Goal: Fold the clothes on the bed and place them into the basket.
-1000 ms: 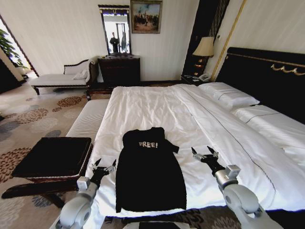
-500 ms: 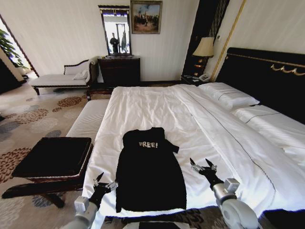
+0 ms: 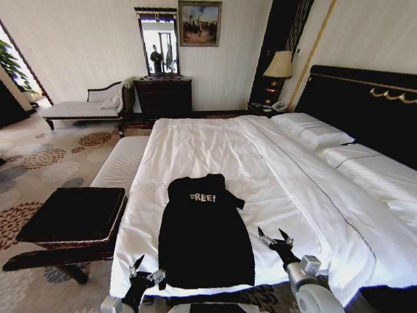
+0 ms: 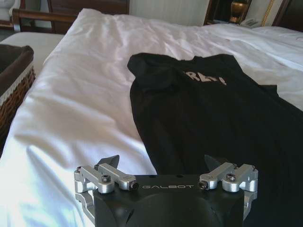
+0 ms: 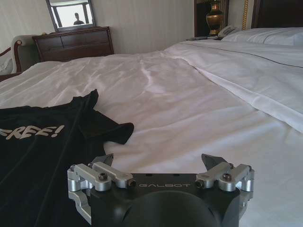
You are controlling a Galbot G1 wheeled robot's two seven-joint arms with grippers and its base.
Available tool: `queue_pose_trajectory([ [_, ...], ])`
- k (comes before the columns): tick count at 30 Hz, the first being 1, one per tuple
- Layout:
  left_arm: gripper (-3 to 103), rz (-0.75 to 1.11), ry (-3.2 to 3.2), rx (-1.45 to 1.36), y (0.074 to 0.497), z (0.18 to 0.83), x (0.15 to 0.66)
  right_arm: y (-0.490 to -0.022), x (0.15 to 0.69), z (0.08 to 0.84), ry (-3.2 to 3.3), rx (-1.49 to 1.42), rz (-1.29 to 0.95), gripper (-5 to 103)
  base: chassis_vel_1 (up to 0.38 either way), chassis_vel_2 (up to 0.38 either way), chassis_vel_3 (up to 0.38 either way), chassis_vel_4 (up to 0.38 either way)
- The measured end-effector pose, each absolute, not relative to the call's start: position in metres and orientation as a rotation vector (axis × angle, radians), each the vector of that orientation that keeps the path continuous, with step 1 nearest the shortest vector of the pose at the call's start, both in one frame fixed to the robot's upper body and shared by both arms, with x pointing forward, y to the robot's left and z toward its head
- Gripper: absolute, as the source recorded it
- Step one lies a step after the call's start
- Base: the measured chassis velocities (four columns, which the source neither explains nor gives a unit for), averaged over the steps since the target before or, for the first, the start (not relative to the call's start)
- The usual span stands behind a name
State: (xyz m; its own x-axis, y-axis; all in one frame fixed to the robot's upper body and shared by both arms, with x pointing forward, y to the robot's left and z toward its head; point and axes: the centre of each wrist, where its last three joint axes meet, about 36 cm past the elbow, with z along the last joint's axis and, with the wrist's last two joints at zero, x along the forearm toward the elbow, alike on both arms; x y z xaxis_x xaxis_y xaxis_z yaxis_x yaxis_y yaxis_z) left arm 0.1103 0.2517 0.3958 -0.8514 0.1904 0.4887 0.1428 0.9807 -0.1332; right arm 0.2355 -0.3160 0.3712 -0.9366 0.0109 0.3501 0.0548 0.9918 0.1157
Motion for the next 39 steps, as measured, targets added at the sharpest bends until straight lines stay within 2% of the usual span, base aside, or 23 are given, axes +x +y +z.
queue_pose_trajectory([
  [6,101,0.123,-2.533,-0.215,0.254,0.382,0.08,-0.315,0.236,0.36,-2.756,-0.075,-0.195,100,0.0,0.0,0.0,0.0],
  [11,96,0.132,-2.506,-0.237,0.246,0.374,0.078,-0.313,0.24,0.356,-2.749,-0.087,-0.217,100,0.0,0.0,0.0,0.0],
  [13,85,0.133,-2.498,-0.245,0.243,0.372,0.077,-0.313,0.24,0.355,-2.748,-0.09,-0.221,100,0.0,0.0,0.0,0.0],
  [16,85,0.131,-2.495,-0.25,0.242,0.371,0.076,-0.313,0.24,0.355,-2.748,-0.091,-0.223,100,0.0,0.0,0.0,0.0],
  [17,75,0.127,-2.487,-0.258,0.239,0.368,0.074,-0.313,0.239,0.355,-2.746,-0.094,-0.225,100,0.0,0.0,0.0,0.0],
  [18,69,0.122,-2.482,-0.263,0.238,0.365,0.074,-0.314,0.239,0.354,-2.744,-0.099,-0.227,100,0.0,0.0,0.0,0.0],
  [21,63,0.118,-2.484,-0.263,0.238,0.361,0.076,-0.315,0.238,0.353,-2.739,-0.105,-0.229,100,0.0,0.0,0.0,0.0],
  [22,52,0.118,-2.489,-0.263,0.237,0.36,0.079,-0.316,0.238,0.352,-2.737,-0.108,-0.23,100,0.0,0.0,0.0,0.0],
  [24,52,0.118,-2.492,-0.264,0.237,0.359,0.082,-0.316,0.238,0.351,-2.736,-0.109,-0.23,100,0.0,0.0,0.0,0.0],
  [27,36,0.115,-2.497,-0.264,0.235,0.356,0.091,-0.316,0.238,0.35,-2.735,-0.114,-0.234,100,0.0,0.0,0.0,0.0],
  [28,36,0.115,-2.497,-0.264,0.235,0.356,0.091,-0.316,0.238,0.35,-2.735,-0.114,-0.234,100,0.0,0.0,0.0,0.0],
  [31,20,0.153,-2.468,-0.256,0.234,0.355,0.095,-0.315,0.238,0.349,-2.733,-0.122,-0.24,100,0.0,0.0,0.0,0.0],
  [33,20,0.171,-2.457,-0.25,0.234,0.354,0.095,-0.315,0.238,0.349,-2.732,-0.124,-0.242,100,0.0,0.0,0.0,0.0],
  [34,15,0.184,-2.454,-0.244,0.234,0.353,0.096,-0.315,0.237,0.349,-2.729,-0.126,-0.248,100,0.0,0.0,0.0,0.0],
  [35,4,0.188,-2.459,-0.241,0.234,0.352,0.096,-0.316,0.236,0.349,-2.721,-0.13,-0.258,100,0.0,0.0,0.0,0.0],
  [39,1,0.194,-2.488,-0.234,0.235,0.358,0.1,-0.321,0.229,0.349,-2.674,-0.133,-0.31,100,0.0,0.0,0.0,0.0],
])
